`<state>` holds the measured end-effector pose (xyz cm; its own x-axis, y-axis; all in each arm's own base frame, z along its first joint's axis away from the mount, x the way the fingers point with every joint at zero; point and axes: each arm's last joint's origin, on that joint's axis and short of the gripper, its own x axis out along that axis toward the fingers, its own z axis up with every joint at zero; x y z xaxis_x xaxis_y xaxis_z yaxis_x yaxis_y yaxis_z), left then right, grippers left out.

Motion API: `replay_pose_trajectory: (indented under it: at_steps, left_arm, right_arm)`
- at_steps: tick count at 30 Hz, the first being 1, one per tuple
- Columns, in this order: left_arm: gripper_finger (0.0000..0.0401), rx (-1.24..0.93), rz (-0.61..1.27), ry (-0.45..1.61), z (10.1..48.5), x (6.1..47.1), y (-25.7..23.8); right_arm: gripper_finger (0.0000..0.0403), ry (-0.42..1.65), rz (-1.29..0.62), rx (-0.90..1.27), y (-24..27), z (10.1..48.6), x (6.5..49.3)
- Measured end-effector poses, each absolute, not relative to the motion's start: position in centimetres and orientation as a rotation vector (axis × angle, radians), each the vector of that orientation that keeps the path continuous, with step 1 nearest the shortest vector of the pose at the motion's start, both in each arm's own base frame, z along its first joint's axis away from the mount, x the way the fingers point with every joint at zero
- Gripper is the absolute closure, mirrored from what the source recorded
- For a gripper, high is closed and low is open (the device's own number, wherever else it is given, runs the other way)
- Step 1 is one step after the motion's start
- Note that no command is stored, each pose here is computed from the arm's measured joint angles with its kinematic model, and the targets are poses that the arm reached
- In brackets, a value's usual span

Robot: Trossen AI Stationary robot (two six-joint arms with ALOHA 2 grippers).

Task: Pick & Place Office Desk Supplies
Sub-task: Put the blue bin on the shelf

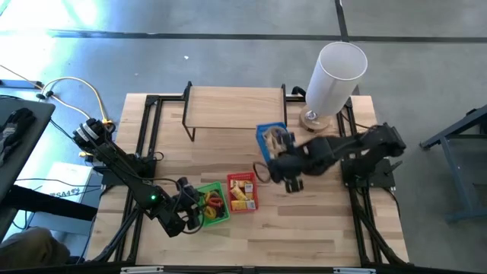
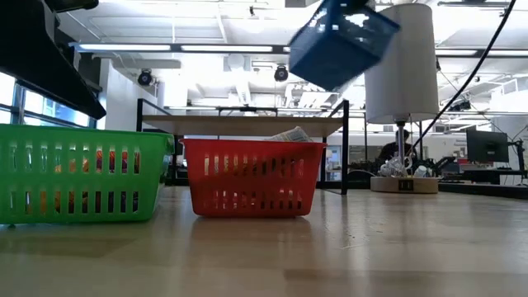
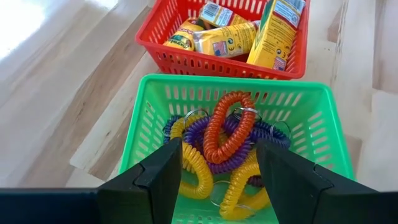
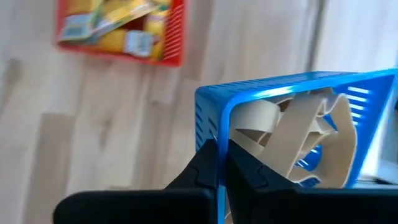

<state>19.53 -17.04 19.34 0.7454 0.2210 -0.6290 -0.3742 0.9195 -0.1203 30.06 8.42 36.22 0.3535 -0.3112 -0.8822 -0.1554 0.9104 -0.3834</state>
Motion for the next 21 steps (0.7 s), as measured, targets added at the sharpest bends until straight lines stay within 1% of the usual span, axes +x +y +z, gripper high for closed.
replay_pose_trajectory:
  at_steps: [6, 10, 14, 21]
  left_arm:
    - [0.0201, -0.167, 0.301, 0.666, 19.3, 19.5, -17.0]
    - [0.0201, -0.165, 0.301, 0.666, 19.3, 19.5, -17.0]
    - [0.0201, -0.143, 0.292, 0.669, 19.3, 19.5, -17.0]
    - [0.0201, -0.094, 0.278, 0.669, 19.4, 19.6, -17.0]
  right_arm:
    - [0.04, 1.185, -0.152, -0.45, 4.3, 38.2, 31.5]
    - [0.04, 1.159, -0.191, -0.438, 1.7, 38.5, 32.2]
    - [0.04, 1.175, -0.226, -0.441, -0.7, 37.3, 33.9]
    - [0.04, 1.309, -0.275, -0.422, -4.9, 33.8, 36.3]
